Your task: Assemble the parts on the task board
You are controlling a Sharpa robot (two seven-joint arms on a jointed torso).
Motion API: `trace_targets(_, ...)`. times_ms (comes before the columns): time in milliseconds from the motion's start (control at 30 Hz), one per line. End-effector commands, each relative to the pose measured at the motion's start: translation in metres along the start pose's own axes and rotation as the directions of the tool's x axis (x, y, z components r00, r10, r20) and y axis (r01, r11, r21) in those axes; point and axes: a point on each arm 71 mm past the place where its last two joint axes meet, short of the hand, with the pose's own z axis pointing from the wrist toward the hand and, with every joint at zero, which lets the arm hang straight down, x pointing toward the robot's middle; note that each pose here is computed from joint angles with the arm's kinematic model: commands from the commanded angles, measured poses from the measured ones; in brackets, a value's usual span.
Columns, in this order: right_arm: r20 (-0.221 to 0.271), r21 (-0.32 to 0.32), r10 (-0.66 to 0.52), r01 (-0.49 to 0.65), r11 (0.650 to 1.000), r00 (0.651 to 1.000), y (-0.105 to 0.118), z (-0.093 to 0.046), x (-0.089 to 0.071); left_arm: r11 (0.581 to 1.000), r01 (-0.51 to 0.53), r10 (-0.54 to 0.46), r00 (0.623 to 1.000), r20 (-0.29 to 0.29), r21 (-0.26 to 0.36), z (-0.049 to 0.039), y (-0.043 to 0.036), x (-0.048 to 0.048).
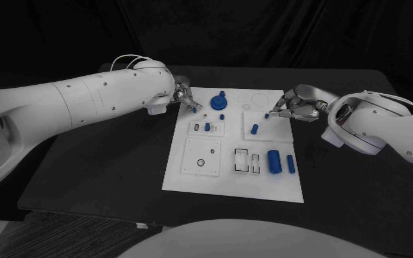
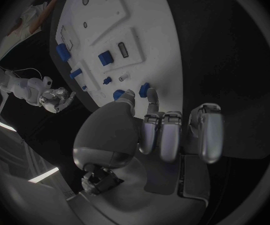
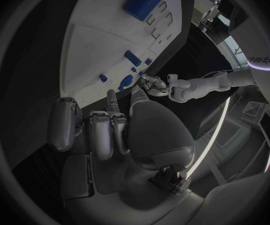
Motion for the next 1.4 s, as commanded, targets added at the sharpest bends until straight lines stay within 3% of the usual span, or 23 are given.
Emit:
trace_targets(33, -0.009, 0.018, -0.001, 0.001, 1.000, 1.000, -0.0021, -0.0003, 0.0011, 1.000, -0.003, 0.003, 1.000, -0.008, 0.007, 0.0010, -0.0013, 0.0016)
trace_targets(1400, -0.021, 0.026, -0.001, 0.002, 1.000, 1.000, -0.0034, -0.0001, 0.0028, 1.000, 0.007, -0.007, 1.000, 0.000, 0.014, 0.0043, -0.0004, 0.0053)
